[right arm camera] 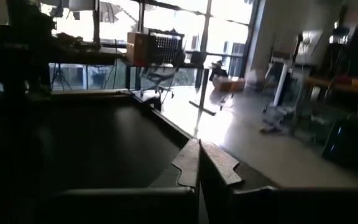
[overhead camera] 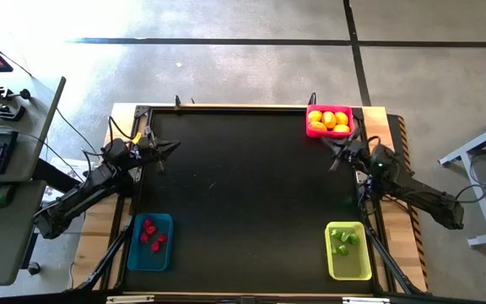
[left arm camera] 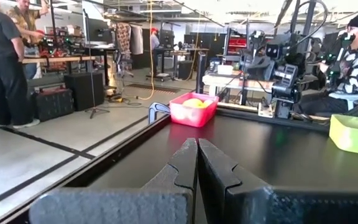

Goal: Sort produce into baskets
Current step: Return to Home Position

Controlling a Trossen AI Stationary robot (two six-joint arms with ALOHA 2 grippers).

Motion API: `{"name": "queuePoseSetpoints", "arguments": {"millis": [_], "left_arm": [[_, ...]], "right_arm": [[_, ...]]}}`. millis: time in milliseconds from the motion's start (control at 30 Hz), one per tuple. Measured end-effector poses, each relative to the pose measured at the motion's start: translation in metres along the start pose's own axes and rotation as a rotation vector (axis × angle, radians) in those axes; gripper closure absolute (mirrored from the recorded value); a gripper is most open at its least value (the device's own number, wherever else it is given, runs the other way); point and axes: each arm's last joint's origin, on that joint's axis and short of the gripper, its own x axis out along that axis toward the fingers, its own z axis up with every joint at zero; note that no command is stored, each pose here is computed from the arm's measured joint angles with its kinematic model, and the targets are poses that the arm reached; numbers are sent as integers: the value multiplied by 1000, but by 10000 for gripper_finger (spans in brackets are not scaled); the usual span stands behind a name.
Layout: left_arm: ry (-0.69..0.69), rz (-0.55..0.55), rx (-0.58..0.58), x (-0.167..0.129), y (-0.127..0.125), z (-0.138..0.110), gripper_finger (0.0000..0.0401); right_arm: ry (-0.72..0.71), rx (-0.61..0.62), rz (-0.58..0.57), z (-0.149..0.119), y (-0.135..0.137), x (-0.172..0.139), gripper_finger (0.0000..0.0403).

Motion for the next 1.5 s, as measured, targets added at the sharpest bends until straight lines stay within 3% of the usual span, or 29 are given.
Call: {"name": "queuePoseSetpoints", "arguments": {"millis": [67, 200, 600, 1500], "left_arm": [[1, -6, -8, 0, -1, 0, 401], [16, -44, -14, 2, -4, -1, 401], [115, -128, -40, 9, -11, -10, 401], [83, -239, -31, 7, -26, -7, 401]], "right_arm": [[29, 61, 7, -10, 1, 1, 403], [-6, 109, 140, -9, 5, 2, 403], [25, 95, 130, -12, 5, 2, 403], [27, 93, 129, -12, 5, 2, 402]]}}
